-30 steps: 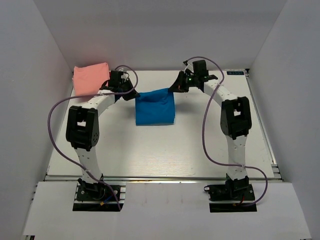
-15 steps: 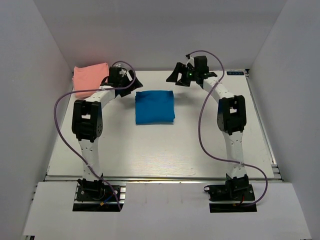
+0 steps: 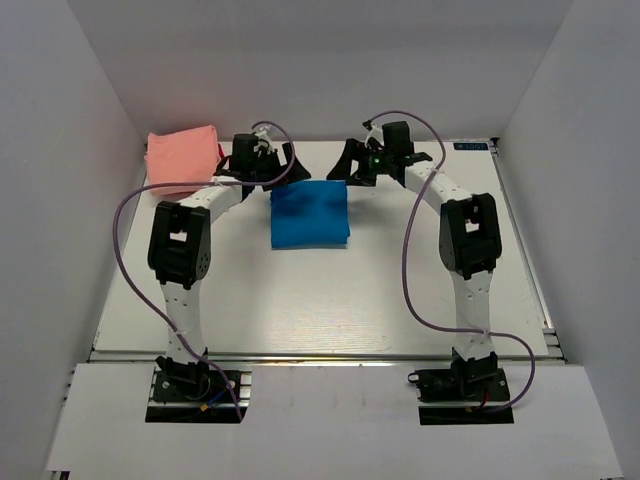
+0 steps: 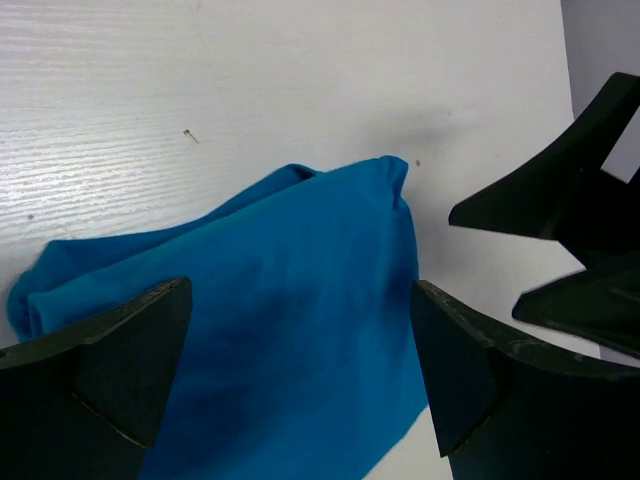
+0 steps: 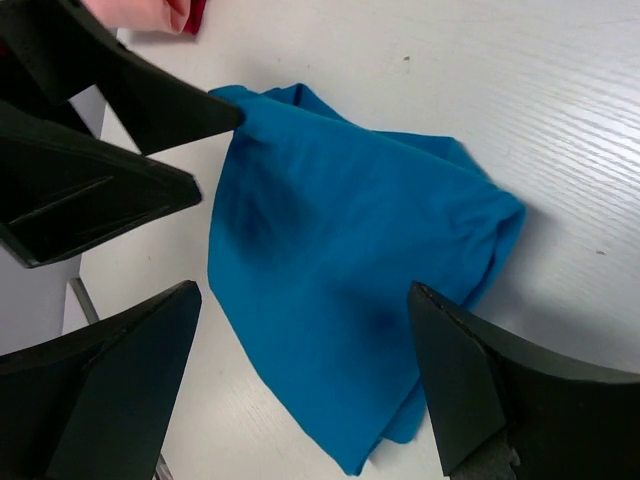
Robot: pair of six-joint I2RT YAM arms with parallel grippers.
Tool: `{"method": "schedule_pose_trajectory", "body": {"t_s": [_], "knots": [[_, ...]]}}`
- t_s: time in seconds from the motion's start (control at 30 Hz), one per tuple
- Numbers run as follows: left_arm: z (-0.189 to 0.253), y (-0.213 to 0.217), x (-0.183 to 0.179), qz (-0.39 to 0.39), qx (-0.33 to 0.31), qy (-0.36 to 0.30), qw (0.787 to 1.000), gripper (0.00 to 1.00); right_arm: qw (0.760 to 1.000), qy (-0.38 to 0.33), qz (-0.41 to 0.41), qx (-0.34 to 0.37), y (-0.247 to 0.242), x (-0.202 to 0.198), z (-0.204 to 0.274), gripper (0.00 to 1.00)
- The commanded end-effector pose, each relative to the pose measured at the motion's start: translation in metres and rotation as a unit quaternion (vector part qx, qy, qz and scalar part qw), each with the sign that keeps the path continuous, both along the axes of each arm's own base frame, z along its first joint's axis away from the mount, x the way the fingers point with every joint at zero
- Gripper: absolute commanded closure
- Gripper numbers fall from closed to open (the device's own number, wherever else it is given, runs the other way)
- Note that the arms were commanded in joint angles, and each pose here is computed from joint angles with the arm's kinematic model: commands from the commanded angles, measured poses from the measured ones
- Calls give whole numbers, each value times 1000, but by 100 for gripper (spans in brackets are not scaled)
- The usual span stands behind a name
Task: Fold and stack the t-shirts
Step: Fold the long partially folded tshirt into a neat square
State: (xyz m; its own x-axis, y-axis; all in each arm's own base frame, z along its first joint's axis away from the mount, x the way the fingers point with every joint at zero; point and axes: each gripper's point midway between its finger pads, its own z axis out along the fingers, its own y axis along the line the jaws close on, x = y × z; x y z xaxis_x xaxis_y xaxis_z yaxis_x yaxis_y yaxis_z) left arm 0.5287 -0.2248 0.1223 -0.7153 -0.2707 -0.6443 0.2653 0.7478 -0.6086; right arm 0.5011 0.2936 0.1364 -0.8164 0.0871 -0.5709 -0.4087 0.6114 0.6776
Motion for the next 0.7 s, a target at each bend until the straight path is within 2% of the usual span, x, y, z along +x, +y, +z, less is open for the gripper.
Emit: {"method": "schedule_pose_trajectory", "body": {"t_s": [0.0, 0.1, 0.13, 0.2, 0.37, 0.53, 0.6, 0.67], "knots": [[1, -1, 14, -8, 0, -16, 1000, 0, 999, -9, 34, 25, 16, 2, -2, 10], [-27, 10, 23, 16, 17, 6, 1000, 0, 998, -5, 39, 40, 25, 10, -10, 10], [-34, 10, 23, 15, 19, 11, 1000, 0, 998, 12, 38, 39, 26, 12, -31, 10], [-50, 20, 28, 28, 18, 27, 999, 0, 998, 15, 39, 48, 29, 16, -34, 10], [-81, 18, 28, 24, 17, 59, 998, 0, 997, 59, 25, 45, 29, 21, -85, 10], [-81, 13, 27, 11, 8, 58, 998, 0, 996, 77, 20, 40, 28, 22, -106, 10], [-72, 14, 26, 8, 12, 55, 998, 0, 997, 69, 22, 37, 28, 23, -97, 10], [-47, 14, 35, 9, 13, 24, 1000, 0, 998, 39, 28, 41, 30, 28, -64, 10]]}}
